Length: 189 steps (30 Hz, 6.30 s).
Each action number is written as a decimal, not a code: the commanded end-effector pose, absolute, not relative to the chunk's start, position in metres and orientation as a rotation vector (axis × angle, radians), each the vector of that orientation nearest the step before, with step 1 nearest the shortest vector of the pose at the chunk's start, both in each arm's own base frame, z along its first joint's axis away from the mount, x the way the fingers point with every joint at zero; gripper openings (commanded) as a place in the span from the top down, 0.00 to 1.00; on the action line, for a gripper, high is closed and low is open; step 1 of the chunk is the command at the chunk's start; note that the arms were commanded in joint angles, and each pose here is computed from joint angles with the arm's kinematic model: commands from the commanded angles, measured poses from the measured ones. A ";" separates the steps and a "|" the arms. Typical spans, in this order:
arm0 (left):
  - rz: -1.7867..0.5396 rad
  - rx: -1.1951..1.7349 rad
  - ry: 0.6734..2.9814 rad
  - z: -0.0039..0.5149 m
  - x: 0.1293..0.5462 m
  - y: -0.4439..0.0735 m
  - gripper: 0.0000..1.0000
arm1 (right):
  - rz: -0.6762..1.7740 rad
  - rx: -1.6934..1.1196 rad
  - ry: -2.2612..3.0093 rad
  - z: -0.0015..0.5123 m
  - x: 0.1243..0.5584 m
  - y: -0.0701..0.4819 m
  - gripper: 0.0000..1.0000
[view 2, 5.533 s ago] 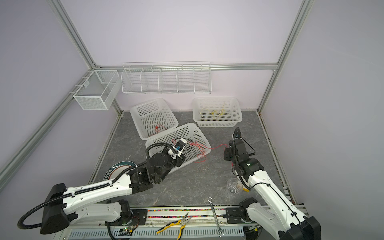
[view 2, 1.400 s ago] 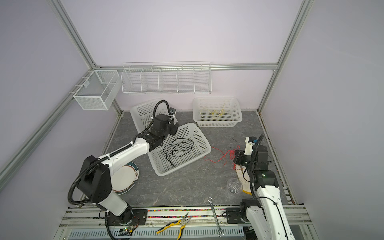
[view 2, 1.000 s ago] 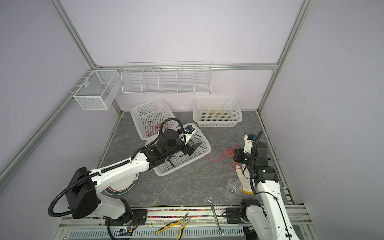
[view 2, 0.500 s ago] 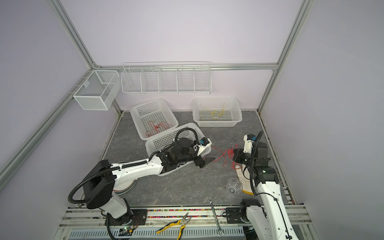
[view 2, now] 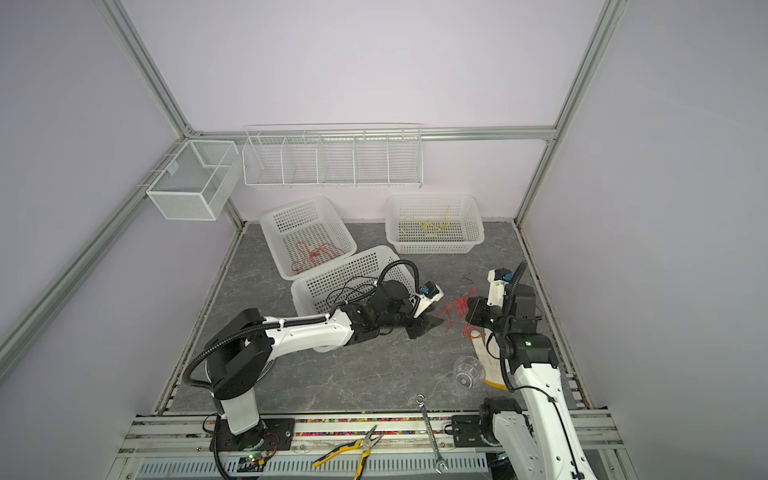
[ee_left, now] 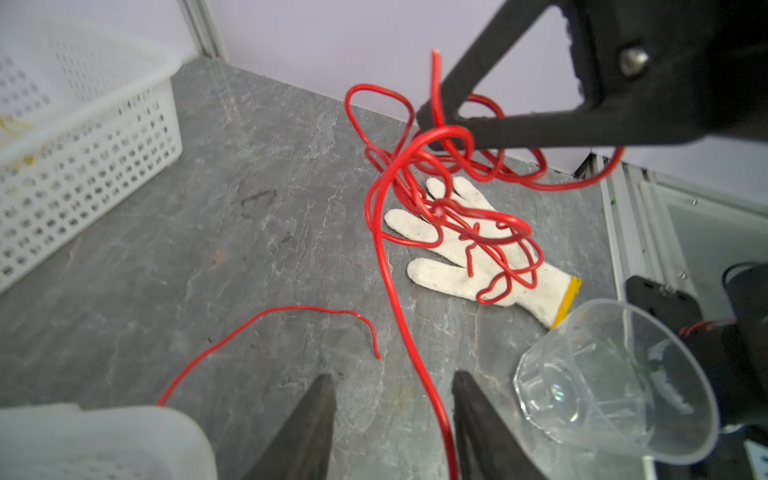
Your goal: Untangle the cables
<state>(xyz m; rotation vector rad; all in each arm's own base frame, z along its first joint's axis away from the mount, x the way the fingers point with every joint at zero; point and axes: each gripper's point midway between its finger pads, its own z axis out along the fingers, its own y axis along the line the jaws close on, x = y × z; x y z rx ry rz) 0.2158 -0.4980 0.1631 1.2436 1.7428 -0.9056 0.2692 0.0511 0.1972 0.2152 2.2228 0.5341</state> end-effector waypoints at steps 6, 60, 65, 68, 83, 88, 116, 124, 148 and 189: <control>-0.945 1.200 1.741 0.183 0.214 -0.505 1.00 | 0.487 0.214 2.218 0.199 0.272 0.047 0.92; -0.693 0.898 1.936 0.205 0.232 -0.430 1.00 | 0.553 0.327 2.266 0.174 0.282 0.048 0.18; -0.652 0.893 1.960 0.195 0.234 -0.423 1.00 | 0.478 0.404 2.264 0.170 0.280 0.030 0.14; -0.621 0.882 1.974 0.191 0.236 -0.417 1.00 | 0.464 0.421 2.240 0.176 0.279 0.022 0.13; -0.569 0.863 1.989 0.184 0.241 -0.412 1.00 | 0.575 0.237 2.079 0.238 0.267 0.035 0.11; -0.585 0.877 1.995 0.180 0.241 -0.419 1.00 | 0.761 0.122 2.034 0.252 0.265 0.062 0.09; -0.712 0.806 2.035 0.237 0.249 -0.446 1.00 | 0.689 0.170 1.999 0.196 0.247 0.058 0.13; -0.844 0.824 1.996 0.265 0.238 -0.458 1.00 | 0.713 0.108 1.931 0.209 0.251 0.066 0.09; -1.035 0.853 1.886 0.321 0.215 -0.460 1.00 | 0.572 0.189 1.952 0.186 0.299 0.059 0.28; -0.130 0.817 2.231 0.187 0.253 -0.330 1.00 | 0.141 0.460 1.972 0.226 0.275 -0.016 0.94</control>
